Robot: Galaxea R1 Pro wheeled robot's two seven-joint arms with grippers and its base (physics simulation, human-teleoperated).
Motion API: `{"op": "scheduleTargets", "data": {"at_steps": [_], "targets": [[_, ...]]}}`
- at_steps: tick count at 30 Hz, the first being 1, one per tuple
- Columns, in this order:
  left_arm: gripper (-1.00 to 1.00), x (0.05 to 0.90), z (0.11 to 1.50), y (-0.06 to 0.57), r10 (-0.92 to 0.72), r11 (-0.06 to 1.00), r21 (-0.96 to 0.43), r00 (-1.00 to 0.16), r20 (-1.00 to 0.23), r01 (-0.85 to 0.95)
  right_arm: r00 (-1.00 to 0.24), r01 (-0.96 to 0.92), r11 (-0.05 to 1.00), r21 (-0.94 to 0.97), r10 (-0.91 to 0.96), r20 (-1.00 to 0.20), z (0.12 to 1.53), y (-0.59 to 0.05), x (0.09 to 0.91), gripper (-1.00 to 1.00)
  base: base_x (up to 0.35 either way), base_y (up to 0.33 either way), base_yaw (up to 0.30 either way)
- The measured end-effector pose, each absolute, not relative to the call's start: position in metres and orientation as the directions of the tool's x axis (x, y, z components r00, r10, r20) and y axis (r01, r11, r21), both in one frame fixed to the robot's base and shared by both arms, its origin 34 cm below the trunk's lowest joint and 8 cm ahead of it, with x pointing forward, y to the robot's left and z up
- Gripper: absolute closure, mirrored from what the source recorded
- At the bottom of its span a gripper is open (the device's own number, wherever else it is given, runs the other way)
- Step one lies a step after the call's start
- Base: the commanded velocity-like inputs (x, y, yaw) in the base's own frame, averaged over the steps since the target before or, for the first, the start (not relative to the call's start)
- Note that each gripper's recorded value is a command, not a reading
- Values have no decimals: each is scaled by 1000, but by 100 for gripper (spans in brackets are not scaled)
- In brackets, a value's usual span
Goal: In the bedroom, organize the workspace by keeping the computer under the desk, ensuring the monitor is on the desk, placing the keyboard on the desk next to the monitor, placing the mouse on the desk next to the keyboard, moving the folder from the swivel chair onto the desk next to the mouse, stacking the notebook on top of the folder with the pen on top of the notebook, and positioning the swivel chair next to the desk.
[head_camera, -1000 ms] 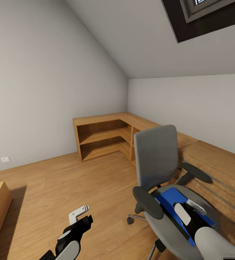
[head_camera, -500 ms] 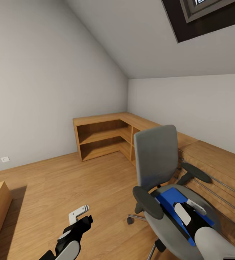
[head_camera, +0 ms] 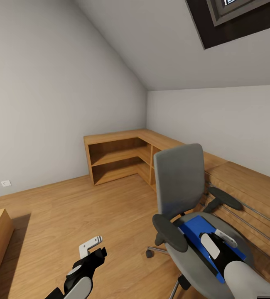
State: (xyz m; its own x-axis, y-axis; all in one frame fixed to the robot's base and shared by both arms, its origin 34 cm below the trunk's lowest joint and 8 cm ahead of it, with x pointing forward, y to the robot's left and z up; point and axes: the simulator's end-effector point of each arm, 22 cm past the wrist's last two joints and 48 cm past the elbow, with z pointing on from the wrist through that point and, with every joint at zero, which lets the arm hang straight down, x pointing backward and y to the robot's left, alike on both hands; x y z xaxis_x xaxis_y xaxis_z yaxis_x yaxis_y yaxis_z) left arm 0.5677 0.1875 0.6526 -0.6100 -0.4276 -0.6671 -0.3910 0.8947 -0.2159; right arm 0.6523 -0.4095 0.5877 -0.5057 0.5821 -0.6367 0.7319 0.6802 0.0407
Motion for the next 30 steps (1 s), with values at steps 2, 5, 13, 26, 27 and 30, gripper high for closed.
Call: {"op": "scheduleTargets", "data": {"at_steps": [2,5,13,26,27,30], "targets": [[-100,568,653,187,-428,895,-216,-610,-667,-391,-505,732,680,41,583,-636,588,-409,652,-100,0,0,0],[-100,568,653,187,-428,895,-216,-610,-667,-391,-505,732,680,42,583,-636,588,-409,652,-100,0,0,0],[-100,568,653,187,-426,895,-215,-610,-668,-390,-505,733,679,42,584,-636,588,-409,652,-100,0,0,0],[-100,568,653,187,-426,895,-216,-610,-668,-389,-503,734,678,44,586,-635,588,-410,652,-100,0,0,0],[-100,568,653,187,-426,895,-216,-610,-668,-389,-503,734,677,43,586,-635,588,-410,652,-100,0,0,0],[-100,568,653,187,-426,895,-216,-610,-668,-389,-504,735,677,41,586,-635,587,-410,652,-100,0,0,0]]}}
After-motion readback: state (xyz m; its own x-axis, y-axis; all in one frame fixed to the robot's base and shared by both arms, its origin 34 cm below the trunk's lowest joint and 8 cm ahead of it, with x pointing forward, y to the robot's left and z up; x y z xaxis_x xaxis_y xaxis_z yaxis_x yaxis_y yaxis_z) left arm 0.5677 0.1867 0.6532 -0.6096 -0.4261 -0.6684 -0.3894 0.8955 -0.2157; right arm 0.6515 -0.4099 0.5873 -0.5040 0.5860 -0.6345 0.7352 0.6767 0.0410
